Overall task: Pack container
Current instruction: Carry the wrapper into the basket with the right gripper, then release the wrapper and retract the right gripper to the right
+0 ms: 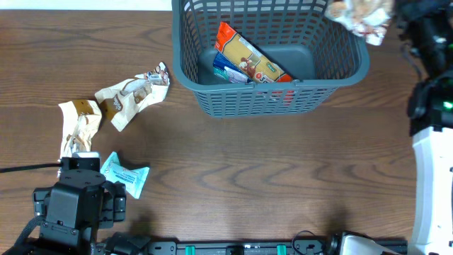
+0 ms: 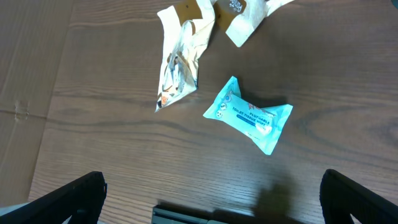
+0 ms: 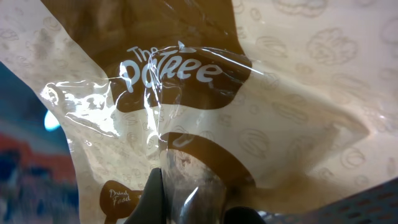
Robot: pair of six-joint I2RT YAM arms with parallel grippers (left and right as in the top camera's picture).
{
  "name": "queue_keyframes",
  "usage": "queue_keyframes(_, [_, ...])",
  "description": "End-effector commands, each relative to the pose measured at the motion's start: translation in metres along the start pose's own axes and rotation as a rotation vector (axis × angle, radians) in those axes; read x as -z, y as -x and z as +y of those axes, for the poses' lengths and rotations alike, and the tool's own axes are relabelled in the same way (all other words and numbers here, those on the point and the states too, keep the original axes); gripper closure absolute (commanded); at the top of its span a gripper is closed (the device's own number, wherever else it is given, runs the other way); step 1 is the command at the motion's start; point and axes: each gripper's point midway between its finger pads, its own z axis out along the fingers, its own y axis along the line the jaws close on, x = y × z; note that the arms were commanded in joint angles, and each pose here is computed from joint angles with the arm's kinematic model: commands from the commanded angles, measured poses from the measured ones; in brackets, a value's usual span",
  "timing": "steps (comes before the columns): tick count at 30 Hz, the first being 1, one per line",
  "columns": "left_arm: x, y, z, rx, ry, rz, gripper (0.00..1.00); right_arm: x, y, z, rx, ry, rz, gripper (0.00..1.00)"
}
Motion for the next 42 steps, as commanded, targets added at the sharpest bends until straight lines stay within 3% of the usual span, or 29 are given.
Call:
queue_keyframes(1, [0.004, 0.002, 0.001, 0.013, -0.005, -0.013, 0.01, -0.013, -0.018, 0.001, 0.147, -0.005, 0.035, 0.99])
queue_keyframes(17, [0.004, 0.002, 0.001, 0.013, -0.006, -0.013, 0.01, -0.06, -0.118, -0.074, 0.281, -0.137, 0.319, 0.99])
queue_keyframes(24, [0.004, 0.002, 0.001, 0.013, -0.005, -0.013, 0.01, -0.059, -0.141, -0.133, 0.277, -0.306, 0.401, 0.99])
queue_keyframes(42, [0.004, 0.002, 0.001, 0.012, -0.006, -0.013, 0.02, -0.046, -0.151, -0.178, 0.301, -0.476, 0.452, 0.99])
